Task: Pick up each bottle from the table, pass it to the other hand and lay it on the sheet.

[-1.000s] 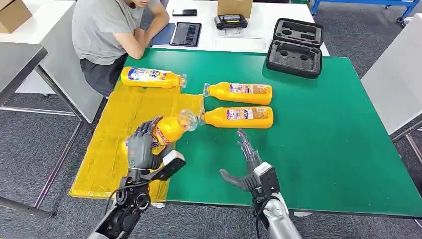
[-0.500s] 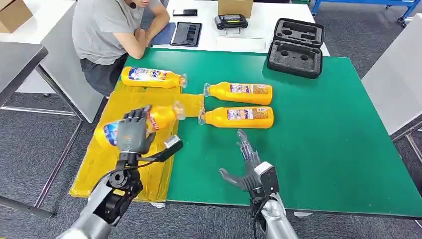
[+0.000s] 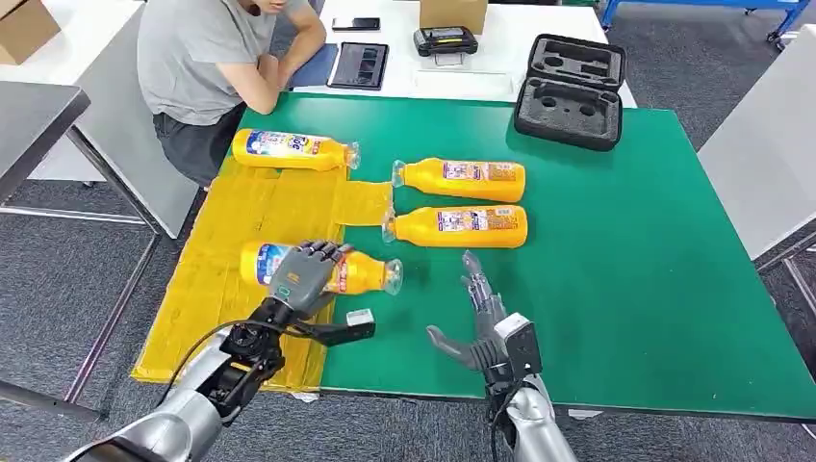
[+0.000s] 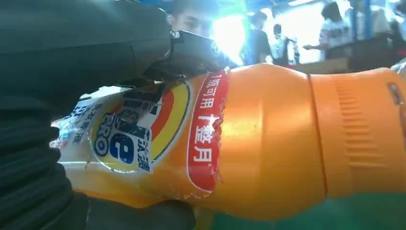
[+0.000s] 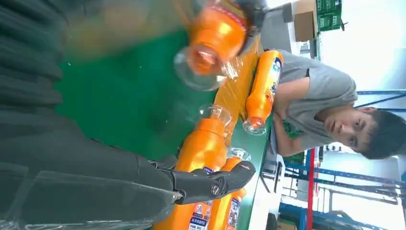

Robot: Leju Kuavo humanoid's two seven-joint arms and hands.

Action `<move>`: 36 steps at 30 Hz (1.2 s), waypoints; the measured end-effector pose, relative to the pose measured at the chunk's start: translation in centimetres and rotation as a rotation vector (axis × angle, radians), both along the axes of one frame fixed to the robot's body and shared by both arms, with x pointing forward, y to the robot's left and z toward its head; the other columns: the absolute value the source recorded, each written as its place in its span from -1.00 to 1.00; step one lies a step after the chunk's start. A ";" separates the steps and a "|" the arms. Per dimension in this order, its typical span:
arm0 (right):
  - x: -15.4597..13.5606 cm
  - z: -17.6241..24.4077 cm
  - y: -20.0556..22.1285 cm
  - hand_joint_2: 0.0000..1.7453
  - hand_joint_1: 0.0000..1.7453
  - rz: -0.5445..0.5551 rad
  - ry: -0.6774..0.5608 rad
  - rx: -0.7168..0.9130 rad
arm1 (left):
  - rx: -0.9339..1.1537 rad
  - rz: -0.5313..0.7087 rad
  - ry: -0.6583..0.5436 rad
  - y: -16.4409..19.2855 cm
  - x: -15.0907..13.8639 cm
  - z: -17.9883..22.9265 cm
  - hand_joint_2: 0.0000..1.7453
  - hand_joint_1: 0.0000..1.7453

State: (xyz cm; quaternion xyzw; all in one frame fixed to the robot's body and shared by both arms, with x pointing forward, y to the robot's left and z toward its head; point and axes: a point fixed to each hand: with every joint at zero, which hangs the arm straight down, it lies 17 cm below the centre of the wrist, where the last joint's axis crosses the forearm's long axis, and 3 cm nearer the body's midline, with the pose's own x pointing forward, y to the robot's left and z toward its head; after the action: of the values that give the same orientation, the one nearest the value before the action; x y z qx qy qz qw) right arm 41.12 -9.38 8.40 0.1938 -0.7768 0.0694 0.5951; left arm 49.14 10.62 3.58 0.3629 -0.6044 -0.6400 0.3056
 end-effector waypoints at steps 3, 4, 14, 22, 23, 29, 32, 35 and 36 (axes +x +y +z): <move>0.0 -0.1 0.1 1.00 -1.00 0.001 0.003 0.002 | 0.014 0.006 0.021 0.1 -0.1 -0.8 1.00 1.00; 0.0 -0.1 0.1 1.00 -1.00 0.001 0.003 0.002 | 0.017 0.008 0.025 0.1 0.0 -0.8 1.00 1.00; -0.1 -0.6 0.4 1.00 -1.00 0.008 0.014 -0.007 | 0.065 0.063 0.084 1.5 0.6 -2.2 1.00 -0.80; -0.1 -1.0 0.4 1.00 -1.00 0.004 0.022 -0.017 | 0.083 0.084 0.106 2.1 0.6 -3.0 1.00 -1.00; -0.2 -1.0 0.4 1.00 -1.00 0.004 0.024 -0.017 | 0.085 0.085 0.111 2.1 0.6 -3.1 1.00 -1.00; -0.1 -1.3 0.3 1.00 -1.00 -0.001 0.030 -0.020 | 0.090 0.086 0.118 2.2 0.6 -3.3 1.00 -1.00; 0.0 -1.2 0.3 1.00 -1.00 -0.002 0.030 -0.022 | 0.090 0.086 0.119 2.2 0.6 -3.3 1.00 -1.00; 0.3 -1.1 0.4 1.00 -1.00 0.001 0.027 -0.026 | 0.091 0.084 0.113 2.2 0.6 -3.3 1.00 -1.00; 0.3 -1.1 0.4 1.00 -1.00 0.002 0.027 -0.026 | 0.093 0.081 0.107 2.2 0.5 -3.2 1.00 -1.00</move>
State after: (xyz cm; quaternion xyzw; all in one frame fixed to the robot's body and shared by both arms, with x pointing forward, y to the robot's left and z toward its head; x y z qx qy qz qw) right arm 41.47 -8.95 7.31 0.1875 -0.7677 0.0773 0.6079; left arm 49.65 12.79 0.35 0.3661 -0.5416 -0.6731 0.3457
